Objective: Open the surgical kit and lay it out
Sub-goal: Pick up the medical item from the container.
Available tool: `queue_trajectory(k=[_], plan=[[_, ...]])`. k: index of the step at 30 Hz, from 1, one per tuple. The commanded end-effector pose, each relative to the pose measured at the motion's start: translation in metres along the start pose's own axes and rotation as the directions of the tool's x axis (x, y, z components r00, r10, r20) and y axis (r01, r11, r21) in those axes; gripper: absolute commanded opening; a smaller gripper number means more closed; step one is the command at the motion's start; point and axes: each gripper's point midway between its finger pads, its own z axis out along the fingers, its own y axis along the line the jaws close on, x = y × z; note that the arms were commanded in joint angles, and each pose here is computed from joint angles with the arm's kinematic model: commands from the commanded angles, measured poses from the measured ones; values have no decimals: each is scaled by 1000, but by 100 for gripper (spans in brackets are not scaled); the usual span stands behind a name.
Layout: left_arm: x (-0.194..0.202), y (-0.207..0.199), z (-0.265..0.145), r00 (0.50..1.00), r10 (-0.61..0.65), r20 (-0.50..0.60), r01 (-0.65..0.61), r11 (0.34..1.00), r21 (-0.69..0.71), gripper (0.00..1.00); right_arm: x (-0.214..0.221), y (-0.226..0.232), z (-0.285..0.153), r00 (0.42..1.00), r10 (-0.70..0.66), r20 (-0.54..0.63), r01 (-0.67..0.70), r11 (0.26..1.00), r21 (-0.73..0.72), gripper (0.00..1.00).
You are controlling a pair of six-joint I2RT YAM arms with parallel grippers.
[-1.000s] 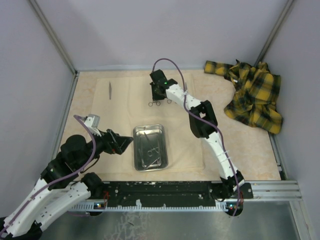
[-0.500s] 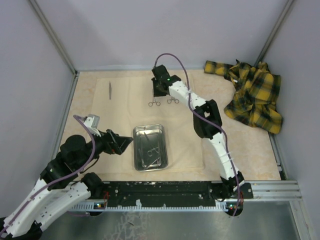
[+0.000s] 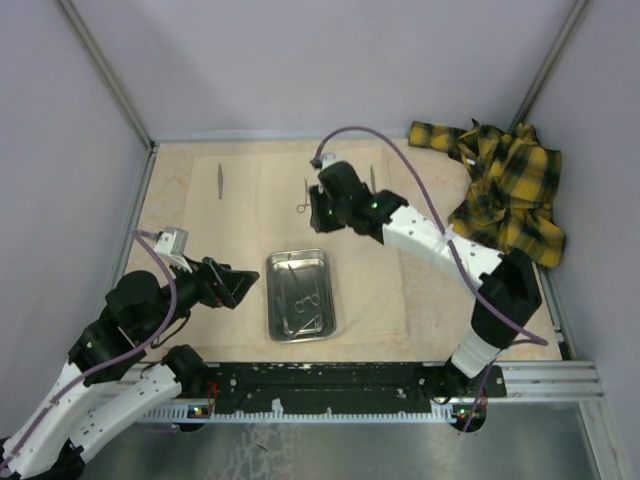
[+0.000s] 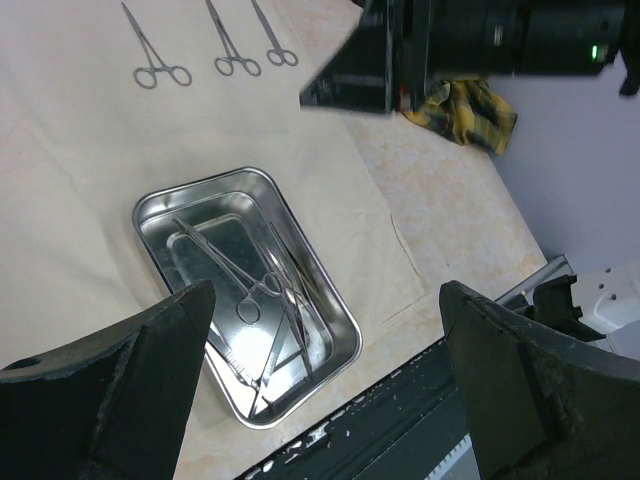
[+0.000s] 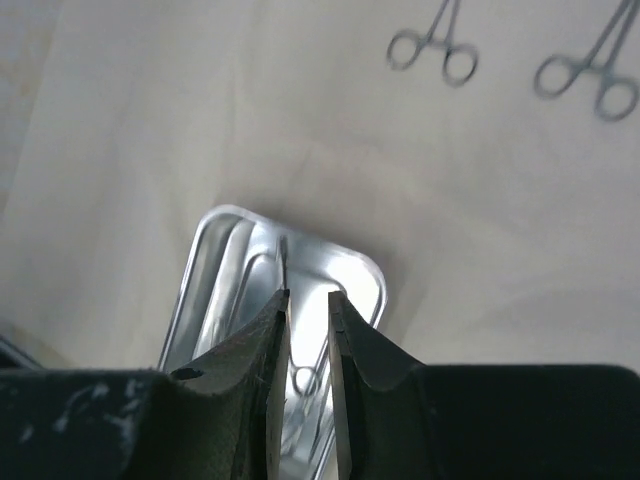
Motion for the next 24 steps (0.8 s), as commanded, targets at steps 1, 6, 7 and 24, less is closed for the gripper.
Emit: queue_trajectory(k=[1,6,7,24], plan=[[-11,-2,-9,999,22,25,-22,1000,1,99,73,22,-22,996,-29,-83,25,999,-47,22],[-13,1,-11,999,28,29,-27,1000,-15,99,138,49,-40,983,-65,-170,52,995,-82,22],[-12,1,-11,999,27,30,-26,1000,-17,99,148,54,-41,981,-63,-181,48,995,-88,22],[-12,4,-14,999,20,37,-19,1000,-25,99,227,115,-11,943,-71,-324,63,997,-35,30]])
